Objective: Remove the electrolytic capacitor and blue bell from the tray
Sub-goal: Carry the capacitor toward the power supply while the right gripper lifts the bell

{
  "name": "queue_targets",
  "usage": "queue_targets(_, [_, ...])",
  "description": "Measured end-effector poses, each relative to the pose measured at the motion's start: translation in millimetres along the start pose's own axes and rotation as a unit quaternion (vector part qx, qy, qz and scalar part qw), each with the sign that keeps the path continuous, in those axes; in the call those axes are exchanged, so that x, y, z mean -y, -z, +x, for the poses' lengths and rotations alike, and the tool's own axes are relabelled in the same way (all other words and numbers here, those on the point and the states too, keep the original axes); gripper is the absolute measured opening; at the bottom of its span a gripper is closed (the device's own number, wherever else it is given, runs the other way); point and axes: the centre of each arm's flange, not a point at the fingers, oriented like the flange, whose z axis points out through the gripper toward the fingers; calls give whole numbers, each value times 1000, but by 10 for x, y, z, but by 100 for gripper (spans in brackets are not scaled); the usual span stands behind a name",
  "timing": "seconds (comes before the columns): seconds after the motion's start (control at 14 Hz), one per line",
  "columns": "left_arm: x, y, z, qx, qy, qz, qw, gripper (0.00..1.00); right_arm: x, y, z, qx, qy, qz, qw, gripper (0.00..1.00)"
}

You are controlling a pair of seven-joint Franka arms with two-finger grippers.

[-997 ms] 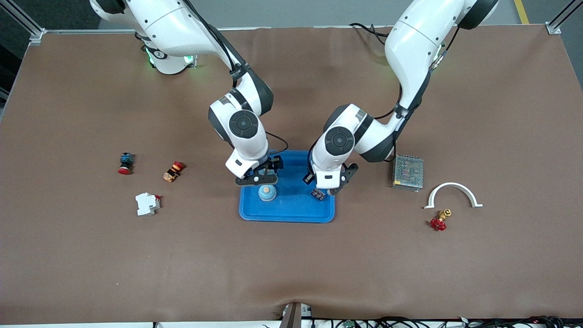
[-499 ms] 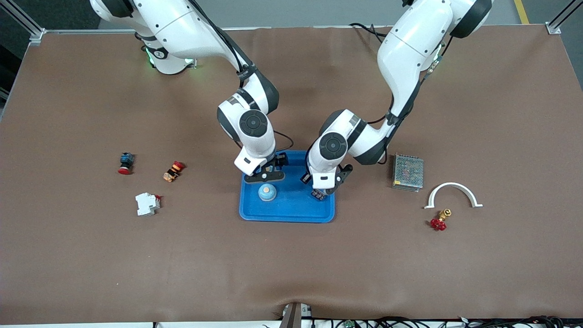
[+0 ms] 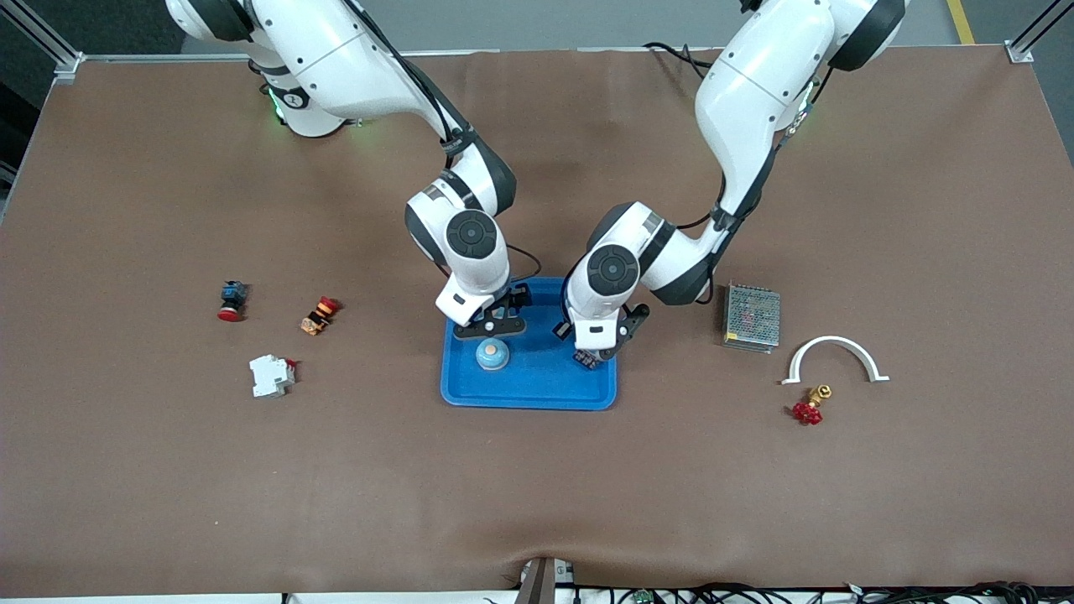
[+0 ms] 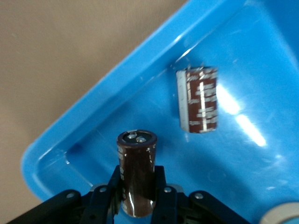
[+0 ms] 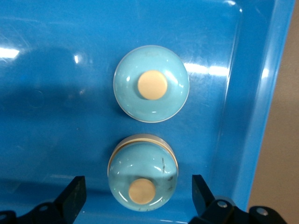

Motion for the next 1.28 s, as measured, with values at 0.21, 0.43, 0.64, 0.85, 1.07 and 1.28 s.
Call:
queue_targets(0.21, [10, 578, 174, -11, 3, -4, 1000, 30, -4, -60, 0, 0, 0, 0, 1000, 100])
queue_targets(0.43, [166, 1253, 513, -32, -8, 5, 999, 30, -5, -126, -1, -1, 0, 0, 1000, 100])
queue_targets(0.64, [450, 1612, 1006, -35, -24, 42, 998, 30, -4, -158, -3, 0, 0, 0, 1000, 100])
queue_targets(0.85, [707, 1676, 1491, -24, -43, 62, 997, 30, -1, -168, -4, -1, 0, 1, 1000, 100])
queue_targets(1.07, [969, 1693, 1761, -12, -64, 83, 994, 30, -1, -172, 0, -3, 0, 1, 1000, 97])
queue_targets(1.28, [1269, 1575, 1843, 2, -84, 109, 990, 30, -2, -172, 2, -3, 0, 2, 1000, 74])
